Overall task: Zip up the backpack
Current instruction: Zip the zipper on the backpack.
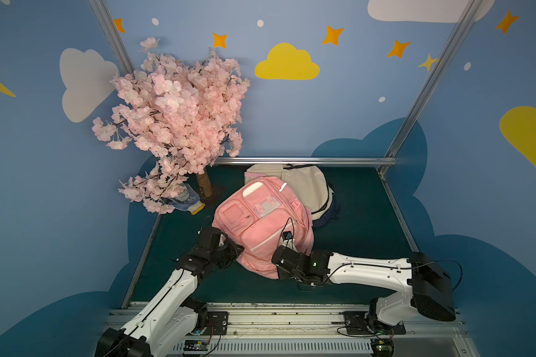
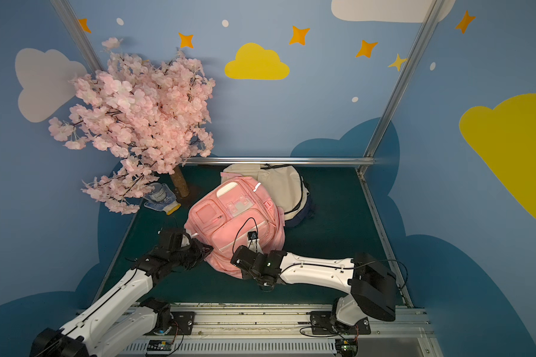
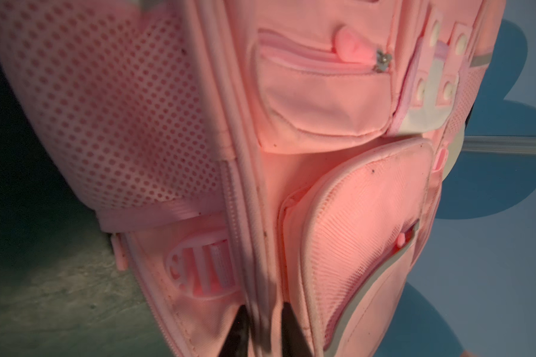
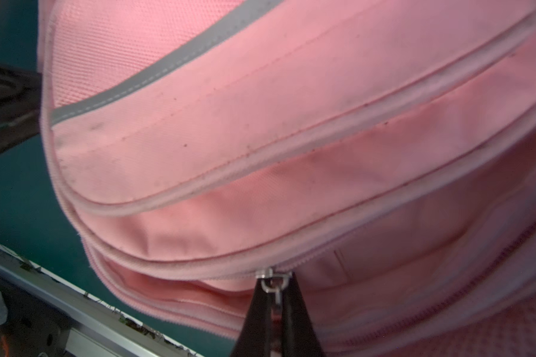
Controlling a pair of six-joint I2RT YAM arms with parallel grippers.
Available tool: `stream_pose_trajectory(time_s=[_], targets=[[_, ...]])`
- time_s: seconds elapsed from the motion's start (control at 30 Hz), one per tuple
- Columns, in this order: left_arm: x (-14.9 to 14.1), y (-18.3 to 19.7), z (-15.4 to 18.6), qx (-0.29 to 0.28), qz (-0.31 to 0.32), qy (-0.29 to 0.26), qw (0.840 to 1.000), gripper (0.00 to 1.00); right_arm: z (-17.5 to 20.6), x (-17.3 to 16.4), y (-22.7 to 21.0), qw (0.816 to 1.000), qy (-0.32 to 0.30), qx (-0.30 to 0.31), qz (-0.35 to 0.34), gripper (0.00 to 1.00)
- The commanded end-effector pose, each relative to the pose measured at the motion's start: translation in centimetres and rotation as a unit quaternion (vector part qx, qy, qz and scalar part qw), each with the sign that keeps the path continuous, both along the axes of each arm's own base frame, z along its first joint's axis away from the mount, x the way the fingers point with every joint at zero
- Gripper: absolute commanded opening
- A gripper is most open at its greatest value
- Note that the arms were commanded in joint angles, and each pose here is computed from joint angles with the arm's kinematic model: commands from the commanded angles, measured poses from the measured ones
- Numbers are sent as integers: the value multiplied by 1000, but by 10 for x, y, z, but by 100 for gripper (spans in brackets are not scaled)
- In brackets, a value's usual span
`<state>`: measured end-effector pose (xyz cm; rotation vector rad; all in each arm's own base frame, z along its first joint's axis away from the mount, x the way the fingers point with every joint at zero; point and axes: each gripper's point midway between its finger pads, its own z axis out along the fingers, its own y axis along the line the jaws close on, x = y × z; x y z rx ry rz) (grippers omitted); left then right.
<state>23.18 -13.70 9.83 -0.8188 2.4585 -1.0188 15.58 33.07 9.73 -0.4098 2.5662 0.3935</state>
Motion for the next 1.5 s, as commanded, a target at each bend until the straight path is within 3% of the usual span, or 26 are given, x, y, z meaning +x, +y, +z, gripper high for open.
stream_pose_trajectory(time_s=[0.0,0.07,0.33,0.67,0.77,0.97,1.27,1.4,1.47], targets=[[-6,-6,8,10,-2,-17,1000,39,13,-6,27,998,-10,8,54,0],[-15,-12,3,6,-5,-9,1000,44,16,-10,41,997,-16,9,73,0],[-53,-5,-28,3,38,40,998,44,9,-27,69,993,-6,19,113,0],[-78,30,-22,26,84,34,996,47,4,-27,78,993,-4,11,121,0],[-77,20,-31,7,70,39,997,38,5,-28,84,992,-4,16,128,0],[-65,6,-27,-11,51,17,999,34,6,-34,95,987,-5,33,159,0],[-53,0,-13,-17,40,-20,999,32,3,-43,99,983,-12,32,179,0],[-57,12,-14,15,51,-17,998,35,3,-42,96,984,-14,30,174,0],[-56,9,-20,3,53,-12,999,34,5,-43,97,984,-17,34,177,0]])
